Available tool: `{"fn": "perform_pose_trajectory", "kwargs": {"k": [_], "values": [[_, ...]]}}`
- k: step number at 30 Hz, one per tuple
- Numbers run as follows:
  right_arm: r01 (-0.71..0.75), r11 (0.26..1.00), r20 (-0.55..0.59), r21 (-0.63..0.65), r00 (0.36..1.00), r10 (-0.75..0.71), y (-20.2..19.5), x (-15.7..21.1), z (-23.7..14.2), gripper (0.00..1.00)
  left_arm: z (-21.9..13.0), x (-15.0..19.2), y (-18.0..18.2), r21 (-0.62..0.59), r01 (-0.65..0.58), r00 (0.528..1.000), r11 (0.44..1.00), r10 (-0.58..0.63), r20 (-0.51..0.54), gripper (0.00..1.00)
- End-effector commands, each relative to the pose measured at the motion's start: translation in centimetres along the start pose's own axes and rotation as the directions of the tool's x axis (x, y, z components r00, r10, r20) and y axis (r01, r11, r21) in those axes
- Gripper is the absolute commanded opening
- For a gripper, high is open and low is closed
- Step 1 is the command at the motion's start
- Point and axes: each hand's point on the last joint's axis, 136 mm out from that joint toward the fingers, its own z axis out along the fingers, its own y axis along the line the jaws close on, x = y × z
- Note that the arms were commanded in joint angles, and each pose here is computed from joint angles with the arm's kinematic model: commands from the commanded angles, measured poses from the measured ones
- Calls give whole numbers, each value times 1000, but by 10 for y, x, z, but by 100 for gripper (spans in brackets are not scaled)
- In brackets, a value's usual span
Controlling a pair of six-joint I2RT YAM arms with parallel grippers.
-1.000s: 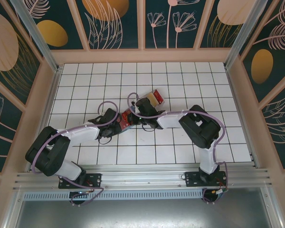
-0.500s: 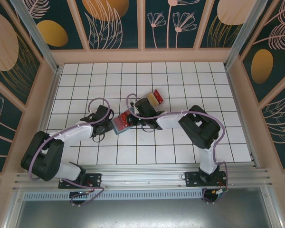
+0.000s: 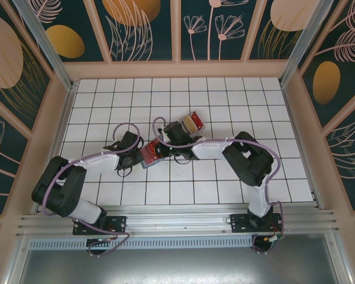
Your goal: Put the credit cards into the card holder
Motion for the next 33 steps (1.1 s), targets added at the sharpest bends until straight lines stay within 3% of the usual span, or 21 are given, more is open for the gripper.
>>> {"fn": "perform_pose_trajectory", "kwargs": {"k": [1, 13, 22, 29, 33], "values": [[17, 1000, -175, 14, 985, -15, -4, 45, 9, 6, 15, 14, 5, -4, -10, 999, 1000, 10, -42, 12], [-46, 999, -224, 27, 973, 51, -1, 40, 20, 7, 15, 13, -2, 23, -10, 999, 1000, 11, -52, 11], [-14, 997, -225, 76, 974, 31, -1, 45, 24, 12, 14, 13, -1, 22, -10, 999, 1000, 11, -50, 11], [-10, 995, -162, 98, 986, 25, -6, 24, -1, 31, 14, 12, -3, 21, -12, 999, 1000, 13, -51, 11], [-11, 994, -110, 109, 994, 23, -8, 6, -20, 36, 14, 11, -2, 19, -13, 999, 1000, 14, -48, 10]]}}
